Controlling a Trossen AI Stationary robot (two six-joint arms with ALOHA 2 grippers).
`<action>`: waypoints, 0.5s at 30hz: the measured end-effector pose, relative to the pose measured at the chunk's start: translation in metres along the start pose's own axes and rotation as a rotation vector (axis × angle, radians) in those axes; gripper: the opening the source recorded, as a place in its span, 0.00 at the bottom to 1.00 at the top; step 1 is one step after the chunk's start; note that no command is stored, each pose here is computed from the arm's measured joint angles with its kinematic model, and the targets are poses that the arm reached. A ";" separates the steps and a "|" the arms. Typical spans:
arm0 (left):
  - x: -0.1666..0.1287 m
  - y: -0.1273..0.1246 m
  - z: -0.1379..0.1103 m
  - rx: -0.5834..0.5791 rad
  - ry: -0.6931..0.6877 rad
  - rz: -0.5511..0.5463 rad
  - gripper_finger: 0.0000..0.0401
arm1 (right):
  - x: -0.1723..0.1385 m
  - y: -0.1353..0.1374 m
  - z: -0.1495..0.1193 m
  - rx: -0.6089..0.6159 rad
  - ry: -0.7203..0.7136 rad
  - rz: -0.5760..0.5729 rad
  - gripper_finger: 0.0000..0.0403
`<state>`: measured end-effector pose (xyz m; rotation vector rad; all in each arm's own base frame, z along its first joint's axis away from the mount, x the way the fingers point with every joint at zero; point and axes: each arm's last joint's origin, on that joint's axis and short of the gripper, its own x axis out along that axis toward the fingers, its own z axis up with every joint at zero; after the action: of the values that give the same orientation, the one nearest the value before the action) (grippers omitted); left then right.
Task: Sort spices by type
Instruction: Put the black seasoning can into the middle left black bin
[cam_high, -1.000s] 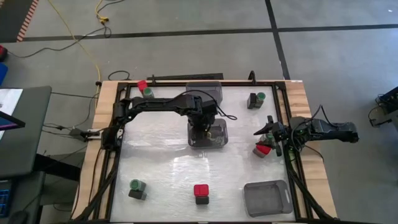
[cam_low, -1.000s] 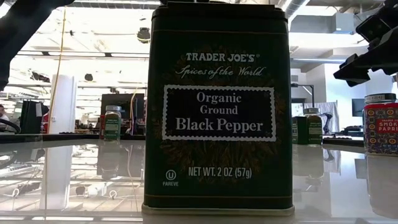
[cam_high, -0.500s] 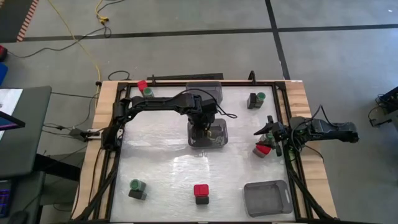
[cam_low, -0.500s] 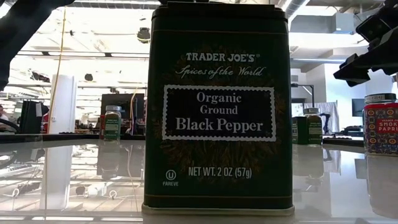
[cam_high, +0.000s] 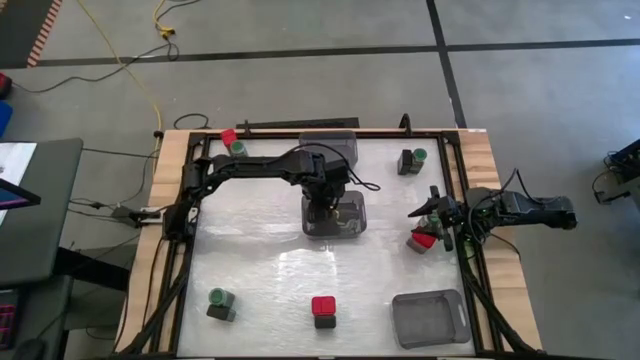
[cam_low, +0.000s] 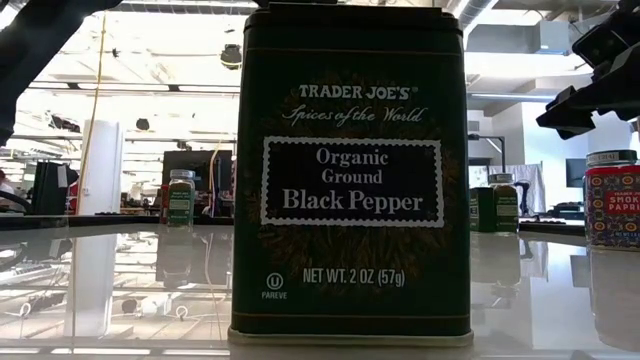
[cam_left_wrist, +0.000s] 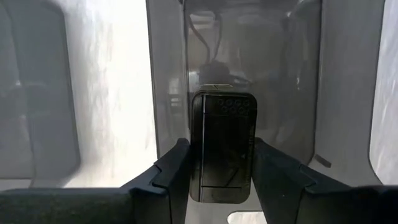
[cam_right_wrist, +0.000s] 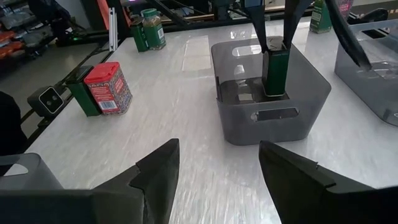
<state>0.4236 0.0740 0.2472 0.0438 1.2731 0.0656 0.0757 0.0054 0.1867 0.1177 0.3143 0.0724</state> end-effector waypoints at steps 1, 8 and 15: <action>0.000 0.000 0.001 0.000 -0.006 0.001 0.36 | 0.000 0.000 0.000 0.000 -0.001 0.000 0.62; 0.000 0.002 0.001 -0.004 -0.017 0.002 0.36 | 0.000 0.000 0.000 0.000 0.000 0.000 0.62; 0.000 0.000 0.001 0.001 -0.011 -0.001 0.36 | 0.000 0.000 0.000 0.000 0.000 0.000 0.62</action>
<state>0.4246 0.0743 0.2474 0.0441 1.2619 0.0643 0.0757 0.0054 0.1867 0.1177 0.3143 0.0722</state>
